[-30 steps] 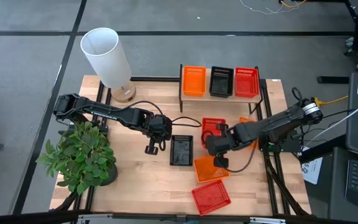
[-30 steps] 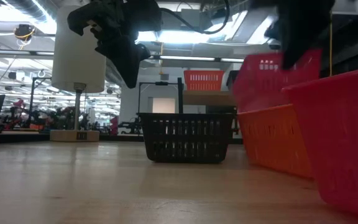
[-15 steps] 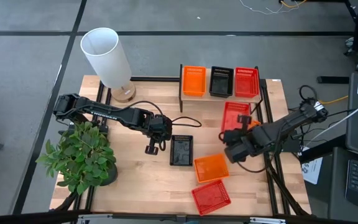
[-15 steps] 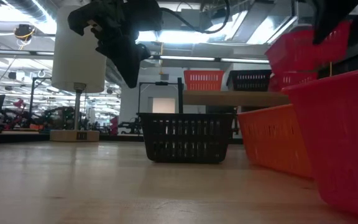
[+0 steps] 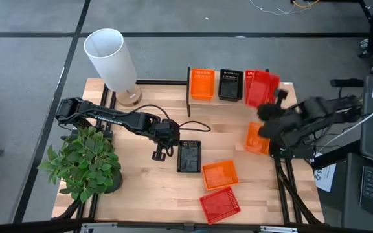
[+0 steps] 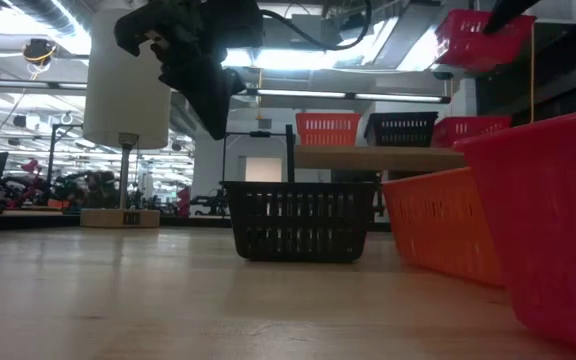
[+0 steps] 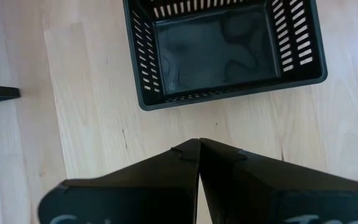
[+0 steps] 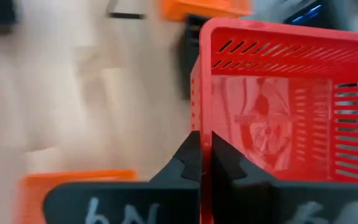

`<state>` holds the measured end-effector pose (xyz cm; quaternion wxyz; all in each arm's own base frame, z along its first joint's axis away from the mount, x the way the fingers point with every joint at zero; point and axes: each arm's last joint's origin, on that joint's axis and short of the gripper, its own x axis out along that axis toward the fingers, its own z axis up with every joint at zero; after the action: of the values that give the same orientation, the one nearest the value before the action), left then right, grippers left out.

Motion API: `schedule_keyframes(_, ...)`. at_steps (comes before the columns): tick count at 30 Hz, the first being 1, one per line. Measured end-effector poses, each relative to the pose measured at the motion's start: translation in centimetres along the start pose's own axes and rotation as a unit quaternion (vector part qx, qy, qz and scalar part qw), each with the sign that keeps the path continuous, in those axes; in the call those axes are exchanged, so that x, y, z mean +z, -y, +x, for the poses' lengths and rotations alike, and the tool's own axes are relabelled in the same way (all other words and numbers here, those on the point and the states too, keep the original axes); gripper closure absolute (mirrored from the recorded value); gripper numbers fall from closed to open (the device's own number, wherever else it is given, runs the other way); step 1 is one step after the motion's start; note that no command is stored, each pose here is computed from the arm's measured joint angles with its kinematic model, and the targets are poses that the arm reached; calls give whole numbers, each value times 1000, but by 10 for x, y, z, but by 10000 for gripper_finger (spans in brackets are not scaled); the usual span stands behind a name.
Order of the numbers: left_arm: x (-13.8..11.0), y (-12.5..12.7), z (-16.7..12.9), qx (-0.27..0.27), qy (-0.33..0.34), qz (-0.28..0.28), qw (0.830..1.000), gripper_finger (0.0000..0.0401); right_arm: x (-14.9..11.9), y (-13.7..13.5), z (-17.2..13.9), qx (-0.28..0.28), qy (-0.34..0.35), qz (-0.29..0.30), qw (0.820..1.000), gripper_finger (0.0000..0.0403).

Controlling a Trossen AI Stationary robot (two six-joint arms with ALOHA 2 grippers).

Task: Stack baskets on shelf by color
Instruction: Stack the top red bin on the red bin on the shelf

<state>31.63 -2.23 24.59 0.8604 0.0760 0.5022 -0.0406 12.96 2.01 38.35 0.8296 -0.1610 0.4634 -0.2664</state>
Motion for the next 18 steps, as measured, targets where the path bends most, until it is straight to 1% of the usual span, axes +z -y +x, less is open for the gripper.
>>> schedule_keyframes(3,1,0,0,1,5,0,1000,401,-13,21,-5,-15,7,-34,999,402)
schedule_keyframes(8,4,0,0,2,18,-1,1000,401,-24,41,-3,-34,-20,-18,999,402)
schedule_keyframes(11,5,-1,0,3,25,-1,1000,401,-24,46,2,-30,-48,-34,998,402)
schedule_keyframes(15,6,-1,0,3,32,-1,999,401,-18,49,15,9,-86,-52,995,403)
schedule_keyframes(18,6,-1,0,3,32,-1,999,401,-11,54,26,7,-97,-54,994,403)
